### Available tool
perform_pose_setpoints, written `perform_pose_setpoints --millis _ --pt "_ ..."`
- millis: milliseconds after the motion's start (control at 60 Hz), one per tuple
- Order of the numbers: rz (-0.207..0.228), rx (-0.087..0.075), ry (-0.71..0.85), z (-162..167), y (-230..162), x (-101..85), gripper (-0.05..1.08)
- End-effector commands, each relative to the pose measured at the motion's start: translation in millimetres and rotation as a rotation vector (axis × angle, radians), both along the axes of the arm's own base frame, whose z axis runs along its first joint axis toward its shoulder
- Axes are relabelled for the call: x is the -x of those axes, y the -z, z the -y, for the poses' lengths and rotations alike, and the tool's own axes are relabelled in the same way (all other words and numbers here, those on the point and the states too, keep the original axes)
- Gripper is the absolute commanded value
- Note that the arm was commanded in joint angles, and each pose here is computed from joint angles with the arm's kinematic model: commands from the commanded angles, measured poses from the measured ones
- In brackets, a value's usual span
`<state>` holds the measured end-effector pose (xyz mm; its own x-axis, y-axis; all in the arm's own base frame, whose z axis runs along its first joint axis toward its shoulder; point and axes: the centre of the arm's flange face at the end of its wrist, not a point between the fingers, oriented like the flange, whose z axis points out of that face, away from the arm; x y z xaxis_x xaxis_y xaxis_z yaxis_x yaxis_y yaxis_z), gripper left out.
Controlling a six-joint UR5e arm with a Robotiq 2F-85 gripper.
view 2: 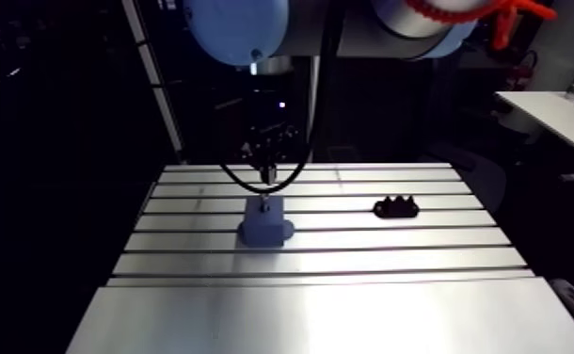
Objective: Pick up the M10 bolt and insert it into the hex recess until seated.
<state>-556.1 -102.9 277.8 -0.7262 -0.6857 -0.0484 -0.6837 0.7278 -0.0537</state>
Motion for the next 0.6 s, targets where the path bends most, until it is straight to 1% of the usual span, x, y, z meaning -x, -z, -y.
perform_pose_setpoints --millis 17,600 --pt "0.01 0.001 -0.003 1.1 2.5 -2.7 1.07" --pt "0.023 0.004 -0.017 6.5 9.5 -8.5 1.07"
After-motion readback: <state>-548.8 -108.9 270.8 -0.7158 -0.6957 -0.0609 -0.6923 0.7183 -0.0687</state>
